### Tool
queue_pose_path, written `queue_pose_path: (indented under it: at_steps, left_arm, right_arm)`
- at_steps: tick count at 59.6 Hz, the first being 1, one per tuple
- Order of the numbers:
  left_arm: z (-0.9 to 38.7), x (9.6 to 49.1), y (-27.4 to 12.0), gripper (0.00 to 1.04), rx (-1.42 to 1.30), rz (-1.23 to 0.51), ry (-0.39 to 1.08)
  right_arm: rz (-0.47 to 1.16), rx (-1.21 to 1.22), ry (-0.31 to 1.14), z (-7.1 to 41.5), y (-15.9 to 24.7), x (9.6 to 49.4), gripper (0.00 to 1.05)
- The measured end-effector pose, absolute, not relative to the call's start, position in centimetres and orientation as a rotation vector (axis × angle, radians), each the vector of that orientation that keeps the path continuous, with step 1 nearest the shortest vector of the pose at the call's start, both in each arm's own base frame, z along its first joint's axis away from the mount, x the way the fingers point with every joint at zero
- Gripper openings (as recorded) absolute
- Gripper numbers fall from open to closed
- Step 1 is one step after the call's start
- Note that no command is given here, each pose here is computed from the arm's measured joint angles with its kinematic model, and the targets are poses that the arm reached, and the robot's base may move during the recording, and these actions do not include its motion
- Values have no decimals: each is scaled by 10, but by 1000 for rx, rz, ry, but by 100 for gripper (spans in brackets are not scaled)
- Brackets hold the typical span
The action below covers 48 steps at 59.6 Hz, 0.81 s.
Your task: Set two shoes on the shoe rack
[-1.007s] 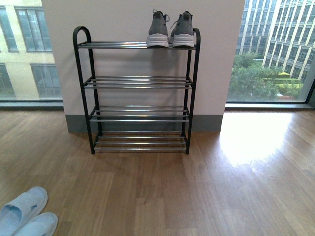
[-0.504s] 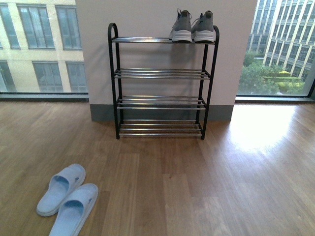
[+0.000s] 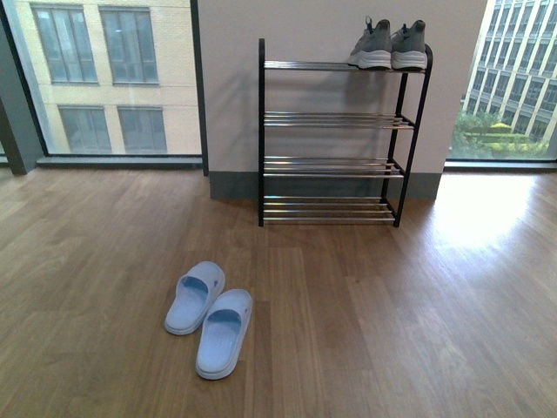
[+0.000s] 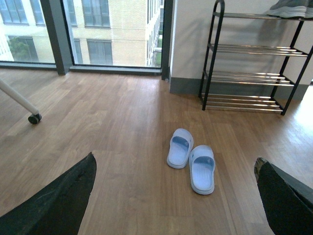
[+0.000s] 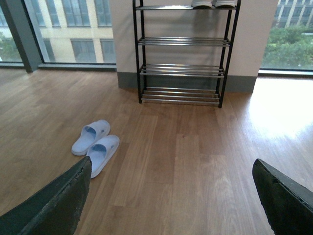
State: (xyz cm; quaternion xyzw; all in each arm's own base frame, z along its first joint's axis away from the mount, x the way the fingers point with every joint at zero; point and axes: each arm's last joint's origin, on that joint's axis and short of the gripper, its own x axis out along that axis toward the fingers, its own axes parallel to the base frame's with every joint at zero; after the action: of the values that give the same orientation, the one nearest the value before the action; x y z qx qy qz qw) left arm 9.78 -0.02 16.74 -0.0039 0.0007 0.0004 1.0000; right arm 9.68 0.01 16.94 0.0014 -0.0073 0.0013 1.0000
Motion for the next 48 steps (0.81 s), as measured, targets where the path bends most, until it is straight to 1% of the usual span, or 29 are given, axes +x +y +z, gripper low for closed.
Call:
queue_pose_path:
  at_steps: [48]
  left_arm:
    - [167, 98, 0, 95, -7, -3, 1]
  right_arm:
    - [0, 3, -13, 169, 0, 97, 95]
